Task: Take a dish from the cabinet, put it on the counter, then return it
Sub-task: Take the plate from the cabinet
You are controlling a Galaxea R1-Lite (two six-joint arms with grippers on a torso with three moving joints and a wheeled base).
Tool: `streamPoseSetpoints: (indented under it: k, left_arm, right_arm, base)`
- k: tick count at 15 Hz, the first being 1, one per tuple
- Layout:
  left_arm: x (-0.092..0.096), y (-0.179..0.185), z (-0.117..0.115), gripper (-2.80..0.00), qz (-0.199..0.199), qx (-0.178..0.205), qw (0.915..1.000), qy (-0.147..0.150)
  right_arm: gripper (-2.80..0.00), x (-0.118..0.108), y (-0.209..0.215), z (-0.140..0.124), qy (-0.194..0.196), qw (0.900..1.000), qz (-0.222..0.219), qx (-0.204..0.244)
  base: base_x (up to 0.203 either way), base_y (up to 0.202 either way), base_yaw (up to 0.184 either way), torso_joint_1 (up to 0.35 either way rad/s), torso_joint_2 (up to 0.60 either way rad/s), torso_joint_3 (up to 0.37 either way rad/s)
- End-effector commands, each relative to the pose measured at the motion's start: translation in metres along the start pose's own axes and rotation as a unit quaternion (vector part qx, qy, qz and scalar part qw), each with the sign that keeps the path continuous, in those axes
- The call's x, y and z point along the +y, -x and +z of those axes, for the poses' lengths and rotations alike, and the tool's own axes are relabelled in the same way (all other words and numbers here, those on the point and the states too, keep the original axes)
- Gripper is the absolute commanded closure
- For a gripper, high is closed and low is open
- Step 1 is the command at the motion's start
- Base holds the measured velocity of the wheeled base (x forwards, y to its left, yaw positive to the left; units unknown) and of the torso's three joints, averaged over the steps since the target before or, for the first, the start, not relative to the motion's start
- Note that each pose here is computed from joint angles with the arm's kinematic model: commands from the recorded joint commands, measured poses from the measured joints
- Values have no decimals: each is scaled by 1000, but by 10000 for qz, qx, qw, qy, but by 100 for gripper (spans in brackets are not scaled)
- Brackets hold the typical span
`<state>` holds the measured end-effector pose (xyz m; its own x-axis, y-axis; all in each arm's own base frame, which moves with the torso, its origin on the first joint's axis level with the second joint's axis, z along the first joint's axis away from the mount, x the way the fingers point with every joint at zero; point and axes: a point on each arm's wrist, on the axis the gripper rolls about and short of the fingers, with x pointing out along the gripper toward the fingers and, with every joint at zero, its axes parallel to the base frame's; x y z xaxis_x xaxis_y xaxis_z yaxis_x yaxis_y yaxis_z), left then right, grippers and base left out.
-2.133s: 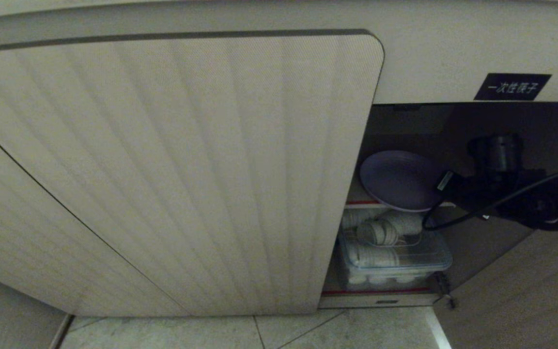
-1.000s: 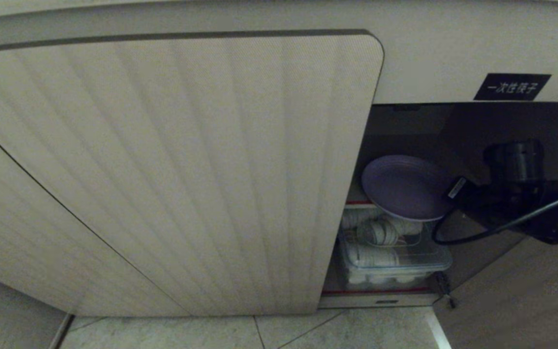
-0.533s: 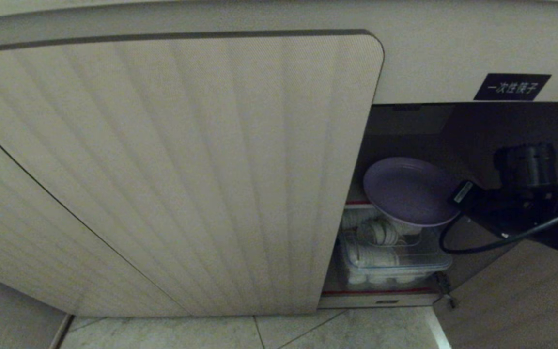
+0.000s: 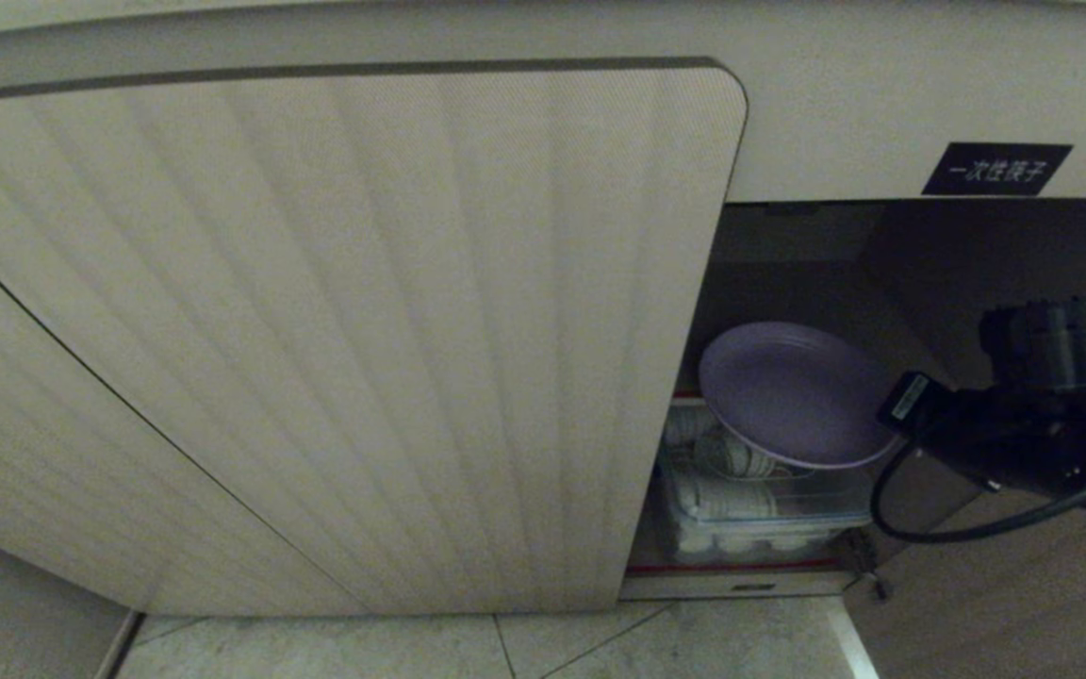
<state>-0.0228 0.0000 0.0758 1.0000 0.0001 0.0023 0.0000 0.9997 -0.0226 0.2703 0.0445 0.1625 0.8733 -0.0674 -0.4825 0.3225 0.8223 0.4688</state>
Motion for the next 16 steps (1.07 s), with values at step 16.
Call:
streamPoseSetpoints:
  k: [16]
  left_arm:
    - [0,0,0,0,0,-4,10000,2]
  right_arm:
    - [0,-31,52,-31,330,9991,52,242]
  base:
    - [0,0,0,0,0,0]
